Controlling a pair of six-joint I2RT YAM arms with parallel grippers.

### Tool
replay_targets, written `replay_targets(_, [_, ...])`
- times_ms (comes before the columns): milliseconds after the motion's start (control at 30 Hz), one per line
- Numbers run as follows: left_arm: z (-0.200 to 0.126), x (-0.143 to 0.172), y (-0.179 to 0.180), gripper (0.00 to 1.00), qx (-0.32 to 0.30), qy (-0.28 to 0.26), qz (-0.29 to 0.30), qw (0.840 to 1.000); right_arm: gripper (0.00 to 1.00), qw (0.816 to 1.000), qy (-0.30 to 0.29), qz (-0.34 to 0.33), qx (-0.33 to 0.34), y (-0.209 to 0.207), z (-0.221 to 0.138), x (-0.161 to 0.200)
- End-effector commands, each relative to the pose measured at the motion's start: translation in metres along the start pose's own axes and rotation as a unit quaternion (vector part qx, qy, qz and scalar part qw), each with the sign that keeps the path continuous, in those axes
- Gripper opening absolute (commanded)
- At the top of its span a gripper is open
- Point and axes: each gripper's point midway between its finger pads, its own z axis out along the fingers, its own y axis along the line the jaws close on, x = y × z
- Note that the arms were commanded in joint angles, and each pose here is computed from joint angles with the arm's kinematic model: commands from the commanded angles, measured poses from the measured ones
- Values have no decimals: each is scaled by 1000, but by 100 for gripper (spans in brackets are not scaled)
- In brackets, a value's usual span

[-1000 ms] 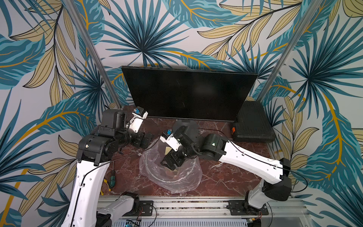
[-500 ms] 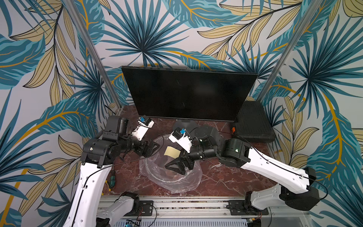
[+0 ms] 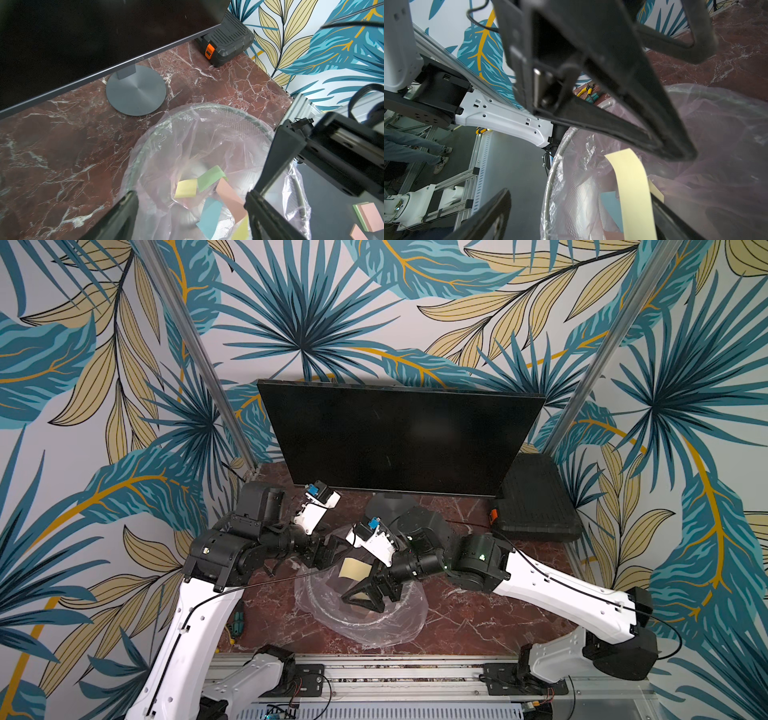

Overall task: Remove the sticky note from the monitor
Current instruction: Place the sticky note in the trash bin.

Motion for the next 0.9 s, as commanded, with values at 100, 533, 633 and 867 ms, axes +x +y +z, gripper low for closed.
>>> replay_targets(100, [15,5,2,84,10,15,-4,1000,96,1000,-9,-12,1,0,0,-3])
replay_targets(533, [7,53,-6,83,0,79,43,996,96,996,-31,9,83,-31,-13,-13])
replay_targets(633, [4,58,-2,84,-16,84,53,995,97,994,-40,18,97,-37,-19,-17])
replay_targets(867, [-4,50,-3,84,-25,74,66,995,98,995,-43,27,84,-35,-20,-18])
